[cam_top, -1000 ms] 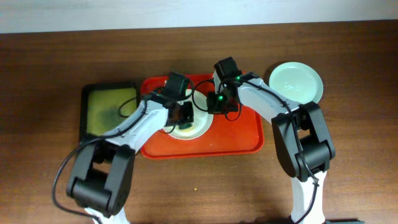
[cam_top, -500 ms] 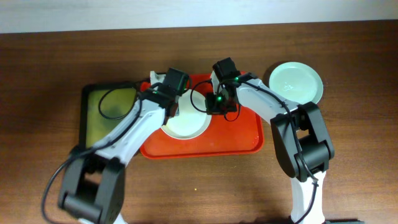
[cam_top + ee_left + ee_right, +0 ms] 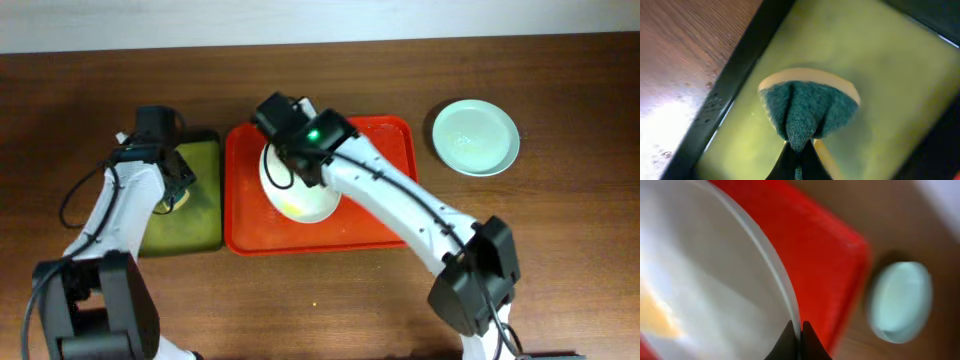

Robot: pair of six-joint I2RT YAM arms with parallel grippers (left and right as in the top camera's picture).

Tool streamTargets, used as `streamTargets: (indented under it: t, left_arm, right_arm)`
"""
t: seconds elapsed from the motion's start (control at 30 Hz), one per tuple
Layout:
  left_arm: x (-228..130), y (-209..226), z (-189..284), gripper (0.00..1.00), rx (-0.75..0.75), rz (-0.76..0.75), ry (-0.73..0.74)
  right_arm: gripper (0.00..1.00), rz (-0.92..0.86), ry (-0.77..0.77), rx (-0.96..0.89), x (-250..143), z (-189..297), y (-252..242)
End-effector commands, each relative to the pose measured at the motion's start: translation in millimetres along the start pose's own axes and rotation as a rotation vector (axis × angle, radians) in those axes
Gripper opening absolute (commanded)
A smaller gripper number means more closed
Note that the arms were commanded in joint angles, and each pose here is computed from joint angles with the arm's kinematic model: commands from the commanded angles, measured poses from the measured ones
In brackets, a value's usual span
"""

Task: Clean dirty plates on tray and stack at the side
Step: 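Lift the white plate with the right gripper and stack it on the plates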

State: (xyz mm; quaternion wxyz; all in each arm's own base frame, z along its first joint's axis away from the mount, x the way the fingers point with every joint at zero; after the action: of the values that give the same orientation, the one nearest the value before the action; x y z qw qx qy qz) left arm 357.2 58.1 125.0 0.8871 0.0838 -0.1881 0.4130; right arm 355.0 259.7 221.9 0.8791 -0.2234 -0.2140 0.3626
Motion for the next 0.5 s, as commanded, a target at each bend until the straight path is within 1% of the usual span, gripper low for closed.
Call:
streamTargets:
  t: [0.0, 0.03, 0.07, 0.1, 0.17, 0.2, 0.23, 0.27, 0.3, 0.33, 0.4, 0.47]
  left_arm:
    - [-10.5, -1.2, -26.7, 0.15, -0.011, 0.024, 0.088]
    - [-11.1, -1.6, -29.3, 0.26, -0.009, 0.024, 0.091]
    - [-10.7, -4.6, -28.8, 0.3, -0.028, 0.025, 0.092]
    - [-8.3, -8.1, -25.4, 0.36, -0.052, 0.029, 0.092]
    - [2.7, -18.4, -3.1, 0.41, -0.14, -0.021, 0.084]
    - [10.9, -20.5, 16.1, 0.42, -0.179, -0.024, 0.058]
    - [18.8, -19.7, 35.8, 0.45, -0.209, -0.014, 0.022]
    - [23.8, -18.4, 50.8, 0.63, -0.235, -0.006, -0.008]
    - [29.0, -14.5, 73.3, 0.89, -0.274, 0.006, -0.053]
    - [31.0, -9.8, 90.1, 1.0, -0.298, 0.013, -0.082]
    - [31.1, -1.8, 110.8, 0.99, -0.322, 0.021, -0.11]
    - [29.1, 2.2, 116.6, 0.99, -0.322, 0.021, -0.11]
  right_arm:
    - [0.04, 0.083, -0.048, -0.395, 7.8, 44.8, -24.3]
    - [0.04, 0.147, -0.048, -0.449, 9.3, 52.6, -21.7]
    - [0.04, 0.217, -0.045, -0.509, 11.0, 61.7, -18.5]
    - [0.04, 0.276, -0.036, -0.573, 12.0, 69.8, -17.8]
    - [0.04, 0.35, -0.009, -0.7, 13.1, 83.7, -20.9]
    - [0.04, 0.371, 0.007, -0.758, 13.3, 89.5, -23.6]
    - [0.04, 0.386, 0.015, -0.781, 14.9, 91.9, -24.9]
    - [0.04, 0.409, 0.021, -0.785, 16.9, 92.4, -25.1]
    - [0.04, 0.436, 0.034, -0.811, 19.8, 95.1, -26.8]
    - [0.04, 0.45, 0.047, -0.84, 20.8, 98.5, -28.1]
    - [0.04, 0.462, 0.07, -0.899, 22.3, 105.6, -30.5]
    - [0.04, 0.503, 0.109, -0.95, 21.3, 112.3, -31.2]
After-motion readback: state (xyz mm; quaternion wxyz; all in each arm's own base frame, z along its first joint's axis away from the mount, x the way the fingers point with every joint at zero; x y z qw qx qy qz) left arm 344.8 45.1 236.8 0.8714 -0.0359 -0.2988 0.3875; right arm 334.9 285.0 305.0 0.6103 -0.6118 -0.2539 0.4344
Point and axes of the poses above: each gripper's point midway between its finger pads, its own z axis back along the fingers, its own y axis along the line the jaws close on, x = y × z, the point moved 6 cm from there along z, back along the fingers, and after that the axes turned 14 degrees about z, right-handed, at the moved point
